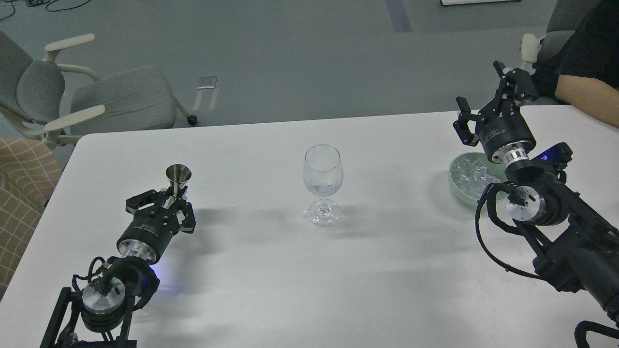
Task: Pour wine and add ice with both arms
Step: 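Turn the jigger upright and set it back down with the left gripper, then open the left gripper and withdraw it from the jigger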
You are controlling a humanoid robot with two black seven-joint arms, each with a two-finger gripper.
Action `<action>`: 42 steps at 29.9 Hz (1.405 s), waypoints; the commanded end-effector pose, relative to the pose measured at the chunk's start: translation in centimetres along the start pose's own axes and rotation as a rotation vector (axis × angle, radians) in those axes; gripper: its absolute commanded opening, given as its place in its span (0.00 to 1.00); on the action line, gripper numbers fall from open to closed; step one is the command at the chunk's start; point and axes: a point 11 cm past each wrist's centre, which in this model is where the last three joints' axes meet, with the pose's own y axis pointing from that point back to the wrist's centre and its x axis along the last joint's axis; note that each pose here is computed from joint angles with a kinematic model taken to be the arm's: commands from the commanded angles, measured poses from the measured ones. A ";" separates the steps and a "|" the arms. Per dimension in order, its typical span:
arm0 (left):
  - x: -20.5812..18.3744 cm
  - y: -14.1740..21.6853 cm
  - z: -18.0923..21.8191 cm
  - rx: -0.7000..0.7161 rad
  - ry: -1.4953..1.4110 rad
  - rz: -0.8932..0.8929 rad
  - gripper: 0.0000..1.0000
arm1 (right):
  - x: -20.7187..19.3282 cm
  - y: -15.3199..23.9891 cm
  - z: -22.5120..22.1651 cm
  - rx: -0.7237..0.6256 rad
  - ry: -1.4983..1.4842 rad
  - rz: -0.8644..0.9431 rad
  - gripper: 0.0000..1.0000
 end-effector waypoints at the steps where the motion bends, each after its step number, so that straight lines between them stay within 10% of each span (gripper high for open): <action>1: 0.1 0.0 0.0 0.000 0.001 0.002 0.27 | 0.0 0.0 -0.1 0.001 0.001 0.000 1.00; 15: 0.6 0.1 -0.2 0.007 0.006 0.018 0.42 | 0.0 0.0 -0.1 0.001 0.001 0.000 1.00; 22: 0.6 0.0 -0.3 0.013 0.004 0.018 0.79 | -0.1 -0.1 0.0 0.001 -0.001 0.000 1.00; 42: 1.1 0.4 -0.5 0.024 0.004 0.029 0.97 | -0.1 -0.1 -0.1 0.002 0.001 -0.001 1.00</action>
